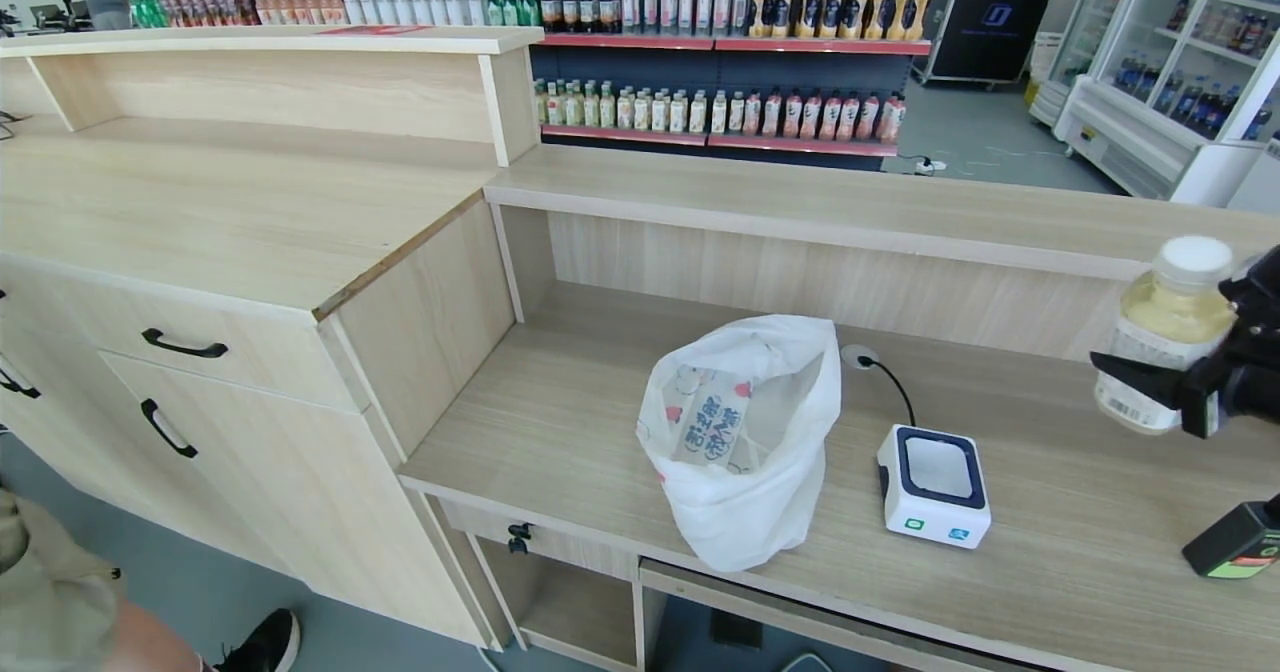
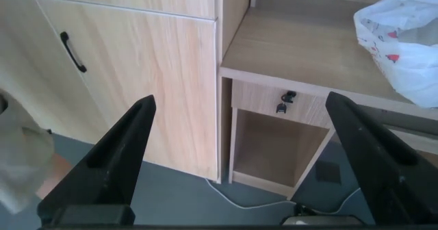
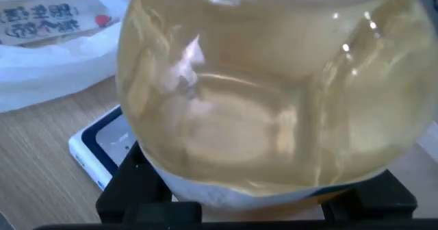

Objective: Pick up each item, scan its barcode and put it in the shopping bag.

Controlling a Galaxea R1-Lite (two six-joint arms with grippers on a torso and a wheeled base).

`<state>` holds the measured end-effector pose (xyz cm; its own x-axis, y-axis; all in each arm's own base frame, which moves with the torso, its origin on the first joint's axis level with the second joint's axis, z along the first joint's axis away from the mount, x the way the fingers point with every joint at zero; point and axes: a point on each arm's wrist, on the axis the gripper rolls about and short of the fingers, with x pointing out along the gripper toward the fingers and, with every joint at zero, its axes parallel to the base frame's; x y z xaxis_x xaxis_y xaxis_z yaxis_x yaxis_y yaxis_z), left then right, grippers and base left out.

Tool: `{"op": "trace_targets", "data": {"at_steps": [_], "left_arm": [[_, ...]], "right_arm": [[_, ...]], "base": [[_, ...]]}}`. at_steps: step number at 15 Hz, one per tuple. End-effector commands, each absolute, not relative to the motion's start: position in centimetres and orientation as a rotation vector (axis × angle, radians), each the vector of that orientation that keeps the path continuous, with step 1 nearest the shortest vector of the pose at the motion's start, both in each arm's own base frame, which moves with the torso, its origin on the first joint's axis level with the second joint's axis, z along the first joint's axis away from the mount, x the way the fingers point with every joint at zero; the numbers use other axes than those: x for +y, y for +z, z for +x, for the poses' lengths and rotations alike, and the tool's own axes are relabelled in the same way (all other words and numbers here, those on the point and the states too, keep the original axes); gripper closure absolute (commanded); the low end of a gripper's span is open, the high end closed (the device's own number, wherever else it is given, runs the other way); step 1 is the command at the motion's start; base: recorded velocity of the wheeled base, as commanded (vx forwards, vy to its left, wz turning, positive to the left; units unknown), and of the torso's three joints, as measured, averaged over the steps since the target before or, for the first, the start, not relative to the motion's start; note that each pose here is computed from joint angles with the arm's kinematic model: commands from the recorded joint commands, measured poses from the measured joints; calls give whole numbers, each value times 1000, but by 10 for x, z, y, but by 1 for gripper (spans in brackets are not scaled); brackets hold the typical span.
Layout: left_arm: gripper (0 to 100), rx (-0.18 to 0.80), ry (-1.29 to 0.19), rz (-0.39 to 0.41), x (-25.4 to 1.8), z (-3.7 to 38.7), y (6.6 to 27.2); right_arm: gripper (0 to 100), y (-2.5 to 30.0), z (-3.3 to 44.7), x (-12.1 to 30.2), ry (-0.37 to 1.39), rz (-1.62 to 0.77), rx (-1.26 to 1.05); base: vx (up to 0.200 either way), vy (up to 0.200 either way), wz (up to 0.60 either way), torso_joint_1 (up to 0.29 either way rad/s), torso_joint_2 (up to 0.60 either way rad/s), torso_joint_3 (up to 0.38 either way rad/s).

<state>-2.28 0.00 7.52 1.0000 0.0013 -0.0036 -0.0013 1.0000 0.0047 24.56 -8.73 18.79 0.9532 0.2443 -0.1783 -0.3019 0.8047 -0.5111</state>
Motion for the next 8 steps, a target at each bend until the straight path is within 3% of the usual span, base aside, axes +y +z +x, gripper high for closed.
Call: {"op": "trace_targets", "data": {"at_steps": [1,4,8], "left_arm": [[0,3,2,5,0,-23,75],[0,3,2,5,0,-23,75],[0,3,2,5,0,-23,75]], "right_arm": [[100,201,209,-87,183,-580,87],[100,200,209,-81,203,-591,78],[100,203,213,-69,215,-663,-21]], "base": [[0,0,0,0,0,0],[0,0,0,0,0,0],[0,0,600,1,2,5]]}}
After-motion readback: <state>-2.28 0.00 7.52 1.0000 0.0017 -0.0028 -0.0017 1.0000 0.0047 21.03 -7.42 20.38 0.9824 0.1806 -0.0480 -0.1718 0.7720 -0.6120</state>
